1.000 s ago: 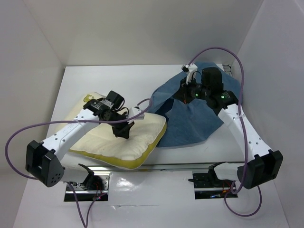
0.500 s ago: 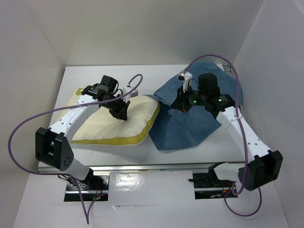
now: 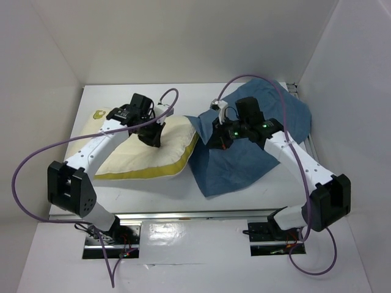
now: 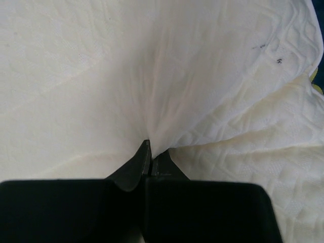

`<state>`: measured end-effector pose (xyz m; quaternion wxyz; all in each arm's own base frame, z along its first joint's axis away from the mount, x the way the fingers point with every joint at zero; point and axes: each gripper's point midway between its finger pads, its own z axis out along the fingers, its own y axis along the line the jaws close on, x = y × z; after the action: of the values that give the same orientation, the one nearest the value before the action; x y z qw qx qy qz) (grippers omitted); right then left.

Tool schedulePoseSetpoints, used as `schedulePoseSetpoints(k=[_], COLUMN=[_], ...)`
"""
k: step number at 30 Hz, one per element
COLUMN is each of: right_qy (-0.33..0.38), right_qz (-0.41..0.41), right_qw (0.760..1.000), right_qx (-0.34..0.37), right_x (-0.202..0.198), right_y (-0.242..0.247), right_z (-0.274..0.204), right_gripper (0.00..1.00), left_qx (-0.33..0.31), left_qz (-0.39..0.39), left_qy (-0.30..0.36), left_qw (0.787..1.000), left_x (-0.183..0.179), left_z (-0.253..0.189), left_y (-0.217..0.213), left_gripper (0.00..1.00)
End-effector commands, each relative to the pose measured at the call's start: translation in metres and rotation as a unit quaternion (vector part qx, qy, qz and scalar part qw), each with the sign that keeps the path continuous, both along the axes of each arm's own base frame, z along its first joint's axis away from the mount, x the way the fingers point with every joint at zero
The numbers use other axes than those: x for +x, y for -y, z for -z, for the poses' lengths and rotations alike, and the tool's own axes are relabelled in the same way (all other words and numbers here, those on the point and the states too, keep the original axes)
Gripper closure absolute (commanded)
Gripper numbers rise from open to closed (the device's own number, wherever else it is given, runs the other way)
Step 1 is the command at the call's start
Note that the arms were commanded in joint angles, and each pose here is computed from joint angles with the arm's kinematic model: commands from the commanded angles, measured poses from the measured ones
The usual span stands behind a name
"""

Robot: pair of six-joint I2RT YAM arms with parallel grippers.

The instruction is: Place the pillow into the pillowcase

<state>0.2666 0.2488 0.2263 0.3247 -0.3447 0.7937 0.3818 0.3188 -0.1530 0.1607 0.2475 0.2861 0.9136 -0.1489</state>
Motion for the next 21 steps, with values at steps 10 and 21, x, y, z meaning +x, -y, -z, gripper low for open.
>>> schedulePoseSetpoints(k=[10, 21], right_qy=[0.009, 0.004], right_qz=[-0.048, -0.064], right_qw=[0.998, 0.997], right_qx=[0.033, 0.041], right_x=[0.017, 0.027], right_y=[-0.050, -0.069], right_z=[-0.019, -0.023], right_gripper=[1.00, 1.00], left_qx=[0.009, 0.033], left_qz=[-0.088, -0.156], left_qy=[0.076, 0.108], left_qw=[0.993, 0.981], left_x=[0.052, 0.108], left_z=[-0.017, 0.001], left_y=[0.017, 0.037], left_gripper=[1.00, 1.00])
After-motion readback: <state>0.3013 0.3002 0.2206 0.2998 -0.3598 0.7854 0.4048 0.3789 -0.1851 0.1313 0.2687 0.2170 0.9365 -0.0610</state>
